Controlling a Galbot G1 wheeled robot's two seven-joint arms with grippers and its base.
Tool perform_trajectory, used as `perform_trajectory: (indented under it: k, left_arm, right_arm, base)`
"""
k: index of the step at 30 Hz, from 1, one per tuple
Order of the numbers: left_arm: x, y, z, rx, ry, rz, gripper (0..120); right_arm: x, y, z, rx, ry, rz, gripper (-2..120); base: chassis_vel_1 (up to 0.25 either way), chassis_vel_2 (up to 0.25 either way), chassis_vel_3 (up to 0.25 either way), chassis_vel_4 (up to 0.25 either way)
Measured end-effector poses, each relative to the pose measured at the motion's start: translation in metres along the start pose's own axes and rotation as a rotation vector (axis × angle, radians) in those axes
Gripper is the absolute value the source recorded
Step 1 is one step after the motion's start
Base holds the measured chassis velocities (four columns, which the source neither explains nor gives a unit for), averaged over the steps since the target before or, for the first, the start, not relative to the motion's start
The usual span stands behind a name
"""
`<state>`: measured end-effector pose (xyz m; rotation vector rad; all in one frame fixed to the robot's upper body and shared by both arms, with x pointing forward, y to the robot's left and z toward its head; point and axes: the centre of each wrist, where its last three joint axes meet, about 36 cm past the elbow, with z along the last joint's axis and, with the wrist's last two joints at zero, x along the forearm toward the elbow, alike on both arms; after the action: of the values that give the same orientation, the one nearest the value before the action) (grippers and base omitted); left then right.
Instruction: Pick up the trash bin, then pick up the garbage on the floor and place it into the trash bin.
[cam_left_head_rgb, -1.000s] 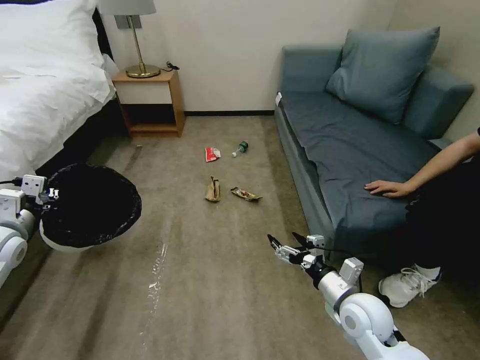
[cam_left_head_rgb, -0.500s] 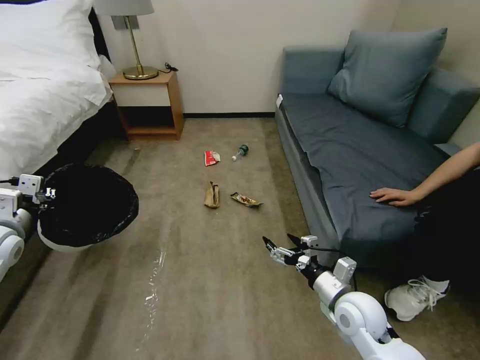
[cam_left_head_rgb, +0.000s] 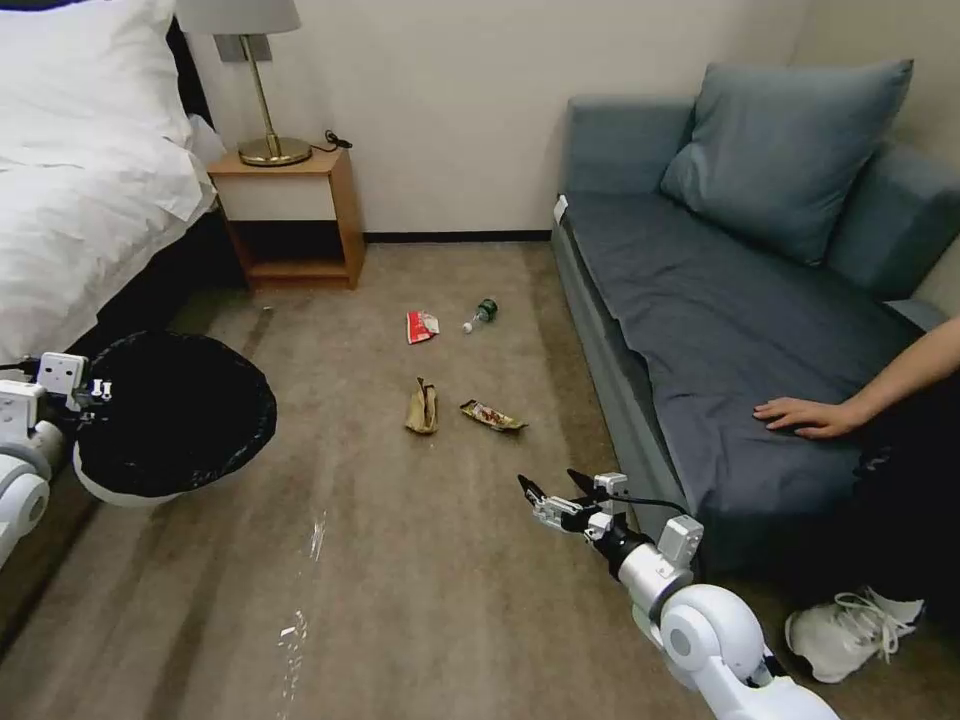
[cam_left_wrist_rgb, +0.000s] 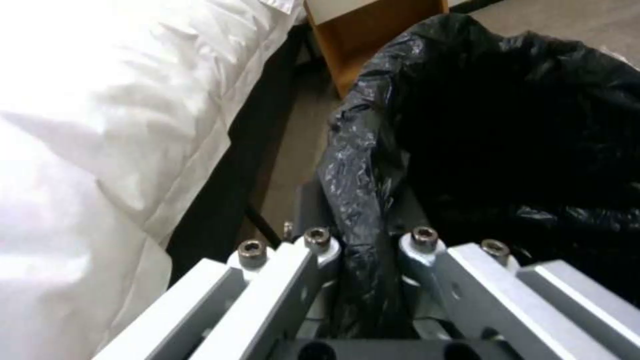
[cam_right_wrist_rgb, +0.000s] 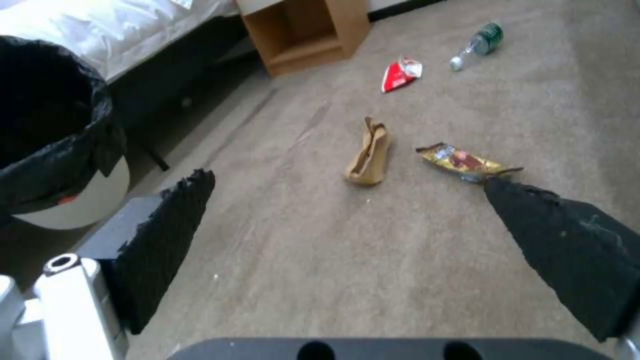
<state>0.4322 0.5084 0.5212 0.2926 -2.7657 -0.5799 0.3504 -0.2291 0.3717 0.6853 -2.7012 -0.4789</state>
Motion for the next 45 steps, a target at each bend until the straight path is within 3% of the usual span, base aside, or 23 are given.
perform_trajectory:
  k: [34,45]
  left_arm:
    - [-0.002,0.003,0.006,-0.007,0.011,0.002,4]
    - [-0.007,0.003,0.015,-0.004,0.027,-0.002,4]
  right_arm:
    - [-0.001,0.004,0.007,0.008,0.013,-0.016,100]
    - [-0.015,0.000,0.008,0.018,0.028,-0.037,100]
  base:
    - [-0.105,0.102,0.107,-0.107]
    - [-0.120,0.118,0.127,-0.113]
